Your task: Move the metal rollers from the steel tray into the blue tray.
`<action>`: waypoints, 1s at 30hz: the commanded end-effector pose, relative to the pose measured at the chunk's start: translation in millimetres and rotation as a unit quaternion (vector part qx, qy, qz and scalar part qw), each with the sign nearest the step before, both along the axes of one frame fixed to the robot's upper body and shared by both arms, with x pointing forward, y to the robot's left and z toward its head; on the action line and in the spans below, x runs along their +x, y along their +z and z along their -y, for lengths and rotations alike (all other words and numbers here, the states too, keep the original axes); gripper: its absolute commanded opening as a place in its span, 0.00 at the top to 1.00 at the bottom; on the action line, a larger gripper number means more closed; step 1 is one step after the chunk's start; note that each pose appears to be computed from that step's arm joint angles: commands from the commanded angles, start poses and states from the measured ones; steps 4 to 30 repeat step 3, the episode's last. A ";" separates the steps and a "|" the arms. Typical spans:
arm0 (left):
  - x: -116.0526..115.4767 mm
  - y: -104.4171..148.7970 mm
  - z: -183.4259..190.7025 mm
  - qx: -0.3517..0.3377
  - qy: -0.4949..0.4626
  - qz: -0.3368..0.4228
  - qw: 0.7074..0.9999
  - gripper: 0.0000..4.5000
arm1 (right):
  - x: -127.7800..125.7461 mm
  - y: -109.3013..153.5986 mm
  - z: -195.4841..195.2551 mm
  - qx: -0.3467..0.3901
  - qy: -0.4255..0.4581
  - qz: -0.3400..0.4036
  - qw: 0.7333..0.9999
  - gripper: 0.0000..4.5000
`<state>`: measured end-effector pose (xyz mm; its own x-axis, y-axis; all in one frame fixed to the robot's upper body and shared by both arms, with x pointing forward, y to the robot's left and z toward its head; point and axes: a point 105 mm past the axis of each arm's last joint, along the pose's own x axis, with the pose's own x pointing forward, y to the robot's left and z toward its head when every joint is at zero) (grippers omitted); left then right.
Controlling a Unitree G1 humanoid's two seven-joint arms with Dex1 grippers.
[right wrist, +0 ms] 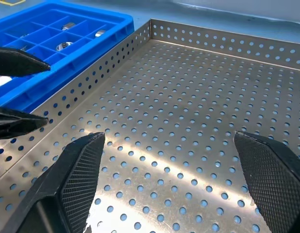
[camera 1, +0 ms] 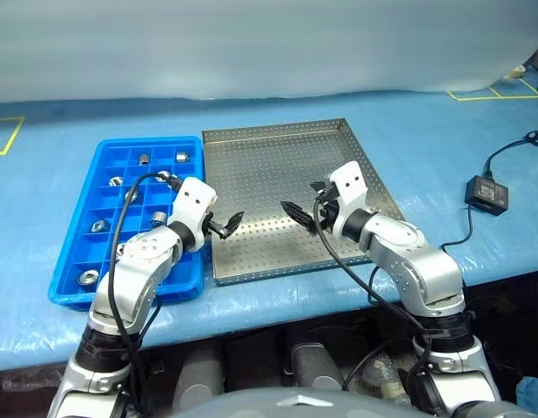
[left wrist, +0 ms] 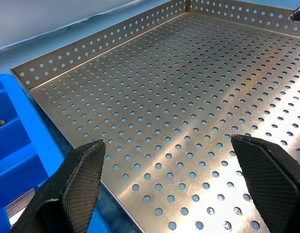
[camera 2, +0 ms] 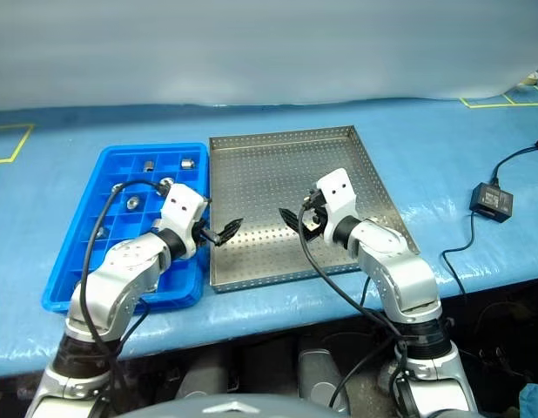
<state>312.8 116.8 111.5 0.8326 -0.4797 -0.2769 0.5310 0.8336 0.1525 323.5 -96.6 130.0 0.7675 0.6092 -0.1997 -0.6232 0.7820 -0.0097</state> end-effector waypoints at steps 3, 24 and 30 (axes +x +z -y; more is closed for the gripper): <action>-2.3 13.8 5.3 -0.006 -0.006 0.030 1.000 0.00 | -2.4 8.0 -2.2 0.005 0.008 0.021 1.000 0.01; -2.3 13.8 5.3 -0.006 -0.006 0.030 1.000 0.00 | -2.4 8.0 -2.2 0.005 0.008 0.021 1.000 0.01; -2.3 13.8 5.3 -0.006 -0.006 0.030 1.000 0.00 | -2.4 8.0 -2.2 0.005 0.008 0.021 1.000 0.01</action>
